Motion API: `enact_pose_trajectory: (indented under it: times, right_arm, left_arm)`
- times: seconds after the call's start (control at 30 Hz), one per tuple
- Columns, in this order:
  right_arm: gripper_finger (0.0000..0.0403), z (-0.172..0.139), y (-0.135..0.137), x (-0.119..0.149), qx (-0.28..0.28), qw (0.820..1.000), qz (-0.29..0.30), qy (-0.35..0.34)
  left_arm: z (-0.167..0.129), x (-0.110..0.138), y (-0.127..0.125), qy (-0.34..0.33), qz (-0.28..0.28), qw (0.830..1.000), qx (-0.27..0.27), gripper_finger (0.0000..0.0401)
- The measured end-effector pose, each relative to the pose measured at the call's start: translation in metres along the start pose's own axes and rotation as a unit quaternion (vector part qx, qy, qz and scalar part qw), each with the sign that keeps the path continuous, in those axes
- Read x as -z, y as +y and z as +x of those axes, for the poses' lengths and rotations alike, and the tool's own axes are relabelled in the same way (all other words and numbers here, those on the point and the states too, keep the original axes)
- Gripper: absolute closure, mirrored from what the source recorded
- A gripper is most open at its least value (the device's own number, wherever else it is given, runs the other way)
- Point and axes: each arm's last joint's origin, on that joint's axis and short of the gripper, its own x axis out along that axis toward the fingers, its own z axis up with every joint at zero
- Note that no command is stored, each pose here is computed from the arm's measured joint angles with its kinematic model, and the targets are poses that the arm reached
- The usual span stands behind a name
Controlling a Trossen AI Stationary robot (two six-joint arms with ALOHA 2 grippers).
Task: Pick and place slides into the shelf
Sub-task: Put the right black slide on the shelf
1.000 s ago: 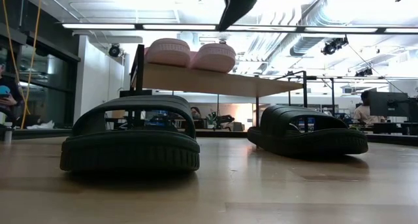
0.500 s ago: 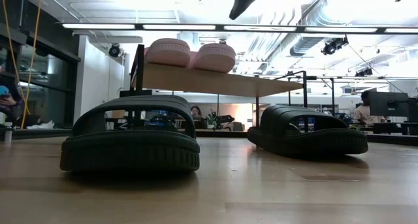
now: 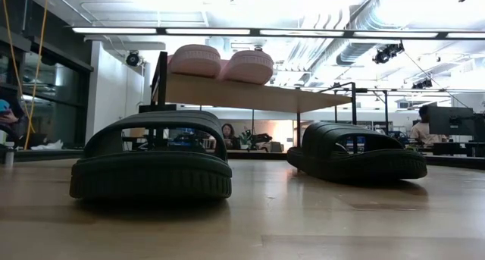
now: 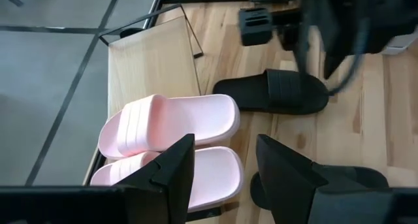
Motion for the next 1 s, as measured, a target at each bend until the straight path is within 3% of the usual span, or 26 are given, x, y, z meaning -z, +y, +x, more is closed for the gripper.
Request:
enact_pose_trajectory:
  times: [0.3, 0.6, 0.73, 0.87, 1.0]
  right_arm:
    - [0.0279, -0.001, 0.041, 0.001, -0.009, 0.999, -0.038, -0.001]
    - [0.0279, 0.029, 0.069, 0.0, 0.075, 0.994, -0.074, 0.034]
    - [0.0279, 0.047, 0.072, 0.006, 0.094, 0.989, -0.06, 0.096]
    - [0.0279, 0.064, 0.07, 0.016, 0.156, 0.973, -0.041, 0.165]
    - [0.0279, 0.075, 0.07, 0.02, 0.184, 0.961, -0.037, 0.202]
  left_arm:
    - [0.0, 0.0, -0.002, 0.008, -0.006, 1.0, 0.027, 0.0249]
    - [0.0, 0.001, -0.004, 0.019, -0.007, 0.998, 0.063, 0.0249]
    - [-0.001, 0.001, -0.005, 0.023, -0.007, 0.997, 0.078, 0.0249]
    - [-0.001, 0.001, -0.005, 0.024, -0.006, 0.996, 0.081, 0.0249]
    - [-0.001, 0.001, -0.005, 0.024, -0.006, 0.996, 0.08, 0.0249]
